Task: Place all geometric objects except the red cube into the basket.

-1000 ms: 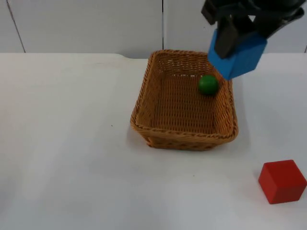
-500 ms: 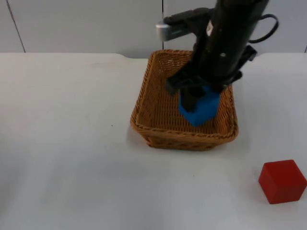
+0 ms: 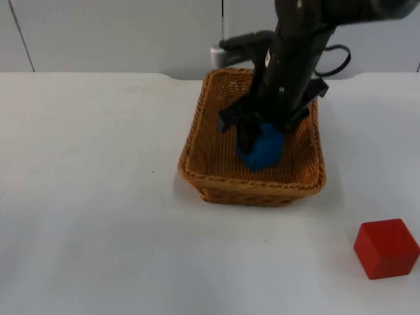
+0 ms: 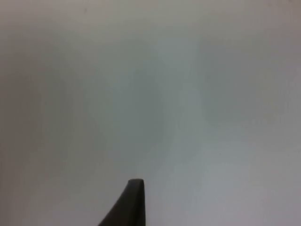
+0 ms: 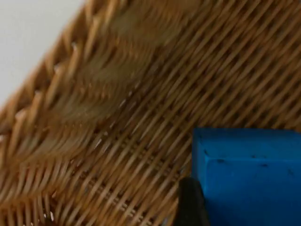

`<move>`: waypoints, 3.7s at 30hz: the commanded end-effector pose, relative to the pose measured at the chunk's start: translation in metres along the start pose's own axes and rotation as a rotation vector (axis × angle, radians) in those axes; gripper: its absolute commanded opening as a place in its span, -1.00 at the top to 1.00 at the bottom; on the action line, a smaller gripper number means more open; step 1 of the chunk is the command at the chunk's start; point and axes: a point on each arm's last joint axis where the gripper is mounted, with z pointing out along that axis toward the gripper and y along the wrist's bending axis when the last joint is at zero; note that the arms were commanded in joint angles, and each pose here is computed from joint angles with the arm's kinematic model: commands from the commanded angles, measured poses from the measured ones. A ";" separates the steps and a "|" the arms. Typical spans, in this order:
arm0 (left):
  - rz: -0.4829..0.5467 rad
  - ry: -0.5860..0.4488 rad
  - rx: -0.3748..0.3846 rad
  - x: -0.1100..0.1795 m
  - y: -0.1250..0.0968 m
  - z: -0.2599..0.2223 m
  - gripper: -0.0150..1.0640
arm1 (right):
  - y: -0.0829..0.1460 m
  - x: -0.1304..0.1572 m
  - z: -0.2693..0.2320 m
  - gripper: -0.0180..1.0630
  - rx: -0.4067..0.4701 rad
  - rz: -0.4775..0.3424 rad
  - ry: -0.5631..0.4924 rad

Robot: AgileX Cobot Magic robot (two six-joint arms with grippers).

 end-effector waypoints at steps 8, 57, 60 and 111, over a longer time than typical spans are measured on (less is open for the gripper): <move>-0.001 -0.006 -0.005 0.001 0.001 -0.001 -0.98 | 0.004 -0.006 0.002 -0.07 -0.032 0.033 -0.052; 0.061 -0.477 0.016 0.049 -0.012 -0.097 -0.98 | -0.017 0.234 -0.334 -0.98 -0.033 -0.019 -0.682; 0.073 -0.557 0.015 0.063 -0.014 -0.111 -0.98 | -0.018 0.263 -0.343 -0.98 -0.033 -0.017 -0.736; 0.022 -0.641 -0.099 0.156 -0.002 -0.100 -0.98 | -0.031 0.428 -0.306 -0.98 0.052 0.039 -0.748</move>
